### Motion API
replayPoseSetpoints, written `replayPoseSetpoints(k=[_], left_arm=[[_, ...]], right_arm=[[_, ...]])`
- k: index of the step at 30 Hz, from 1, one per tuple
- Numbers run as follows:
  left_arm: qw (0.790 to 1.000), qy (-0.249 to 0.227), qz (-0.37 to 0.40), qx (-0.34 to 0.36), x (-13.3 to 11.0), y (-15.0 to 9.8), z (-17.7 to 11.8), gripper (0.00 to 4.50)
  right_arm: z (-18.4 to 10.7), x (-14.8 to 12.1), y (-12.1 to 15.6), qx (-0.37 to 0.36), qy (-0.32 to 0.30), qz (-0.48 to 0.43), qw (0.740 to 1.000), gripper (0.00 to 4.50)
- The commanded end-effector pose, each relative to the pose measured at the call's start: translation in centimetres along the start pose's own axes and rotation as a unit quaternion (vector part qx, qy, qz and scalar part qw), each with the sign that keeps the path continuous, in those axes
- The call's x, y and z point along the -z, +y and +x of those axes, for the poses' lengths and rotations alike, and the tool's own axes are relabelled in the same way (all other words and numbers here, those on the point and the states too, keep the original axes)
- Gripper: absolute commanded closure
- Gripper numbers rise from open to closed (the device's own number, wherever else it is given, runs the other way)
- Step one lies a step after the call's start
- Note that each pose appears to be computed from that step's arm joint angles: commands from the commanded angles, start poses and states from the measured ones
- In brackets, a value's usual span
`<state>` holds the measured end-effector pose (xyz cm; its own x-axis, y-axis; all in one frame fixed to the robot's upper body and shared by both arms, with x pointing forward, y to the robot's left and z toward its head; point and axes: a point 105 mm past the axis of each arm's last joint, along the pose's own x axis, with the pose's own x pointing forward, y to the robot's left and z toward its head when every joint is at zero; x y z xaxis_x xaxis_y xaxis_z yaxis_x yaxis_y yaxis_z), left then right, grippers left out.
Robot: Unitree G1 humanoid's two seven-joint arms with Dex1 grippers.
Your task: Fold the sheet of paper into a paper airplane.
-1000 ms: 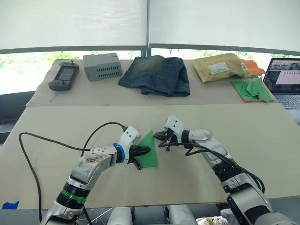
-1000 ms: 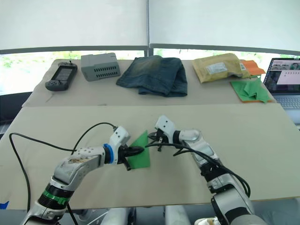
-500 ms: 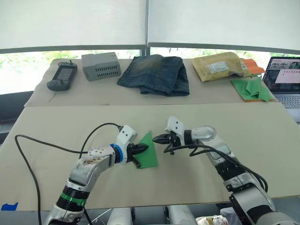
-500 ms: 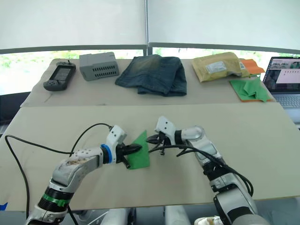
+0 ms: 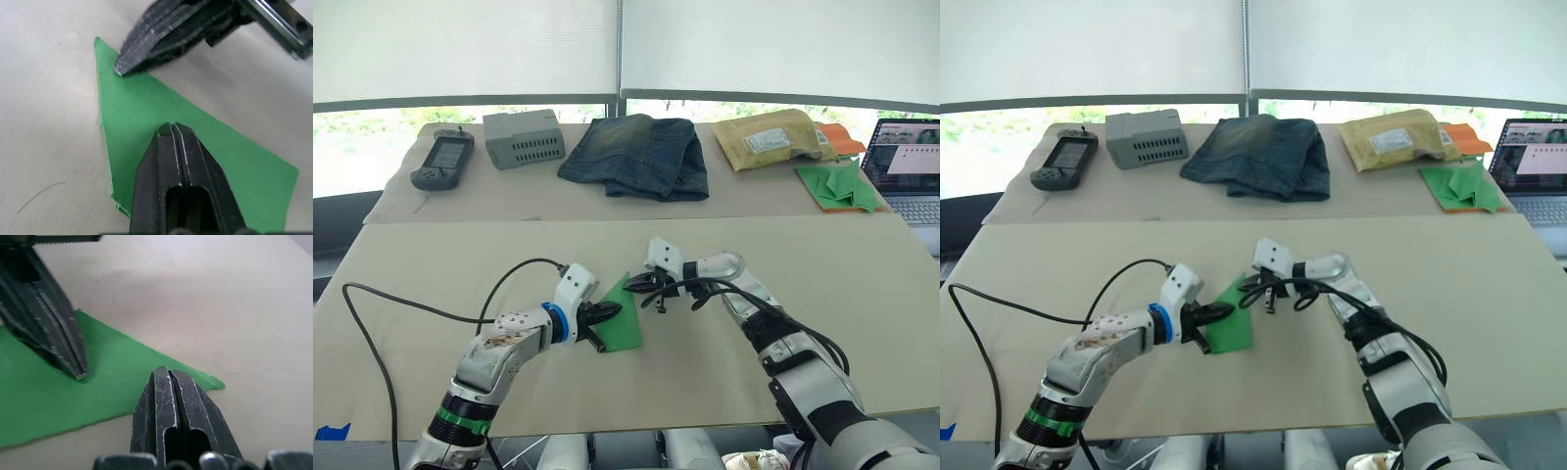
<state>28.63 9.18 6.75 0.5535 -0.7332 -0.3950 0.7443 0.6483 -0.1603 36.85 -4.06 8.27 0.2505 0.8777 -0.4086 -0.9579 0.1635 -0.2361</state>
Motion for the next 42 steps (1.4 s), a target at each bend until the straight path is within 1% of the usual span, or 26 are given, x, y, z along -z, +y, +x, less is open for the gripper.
replayPoseSetpoints(k=[1, 4, 7, 12, 15, 22, 26, 32, 35, 38, 42], left_arm=[[0.999, 0.033, -0.012, -0.015, 1.7, 0.4, -0.4, 4.48], [0.999, 0.031, -0.011, -0.017, 1.5, 0.5, -0.3, 4.48], [0.999, 0.03, -0.009, -0.017, 1.4, 0.5, -0.3, 4.48], [0.999, 0.03, -0.007, -0.015, 1.4, 0.5, -0.2, 4.48], [1.0, 0.029, 0.0, -0.009, 1.1, 0.5, 0.3, 4.48], [1.0, 0.03, 0.009, 0.002, 0.5, 0.7, 0.8, 4.48], [0.999, 0.035, 0.012, 0.009, 0.6, 0.6, 0.9, 4.48], [0.999, 0.036, 0.014, 0.017, 0.5, 0.4, 1.3, 4.48], [0.999, 0.037, 0.015, 0.019, 0.5, 0.4, 1.4, 4.48], [0.999, 0.038, 0.014, 0.019, 0.5, 0.5, 1.3, 4.48], [0.999, 0.041, 0.014, 0.018, 0.7, 0.8, 1.2, 4.48]], right_arm=[[-0.2, 0.6, -1.0, 0.019, 0.01, 0.01, 1.0, 4.5], [0.0, 0.7, -1.4, 0.027, 0.013, 0.012, 0.999, 4.5], [0.2, 0.7, -1.3, 0.019, 0.008, 0.011, 1.0, 4.5], [0.3, -0.3, -0.1, -0.012, -0.034, 0.002, 0.999, 4.5], [0.1, -0.2, 1.5, -0.044, -0.05, -0.021, 0.998, 4.5], [-0.9, 0.8, 3.8, -0.07, -0.044, -0.016, 0.996, 4.5], [-1.5, 1.8, 6.1, -0.088, -0.032, -0.007, 0.996, 4.5], [-2.2, 1.9, 8.3, -0.108, -0.025, 0.005, 0.994, 4.5], [-2.7, 1.9, 8.9, -0.115, -0.019, 0.007, 0.993, 4.5], [-3.5, 2.4, 10.4, -0.146, -0.002, 0.011, 0.989, 4.5], [-4.0, 2.9, 11.3, -0.16, 0.011, 0.017, 0.987, 4.5]])
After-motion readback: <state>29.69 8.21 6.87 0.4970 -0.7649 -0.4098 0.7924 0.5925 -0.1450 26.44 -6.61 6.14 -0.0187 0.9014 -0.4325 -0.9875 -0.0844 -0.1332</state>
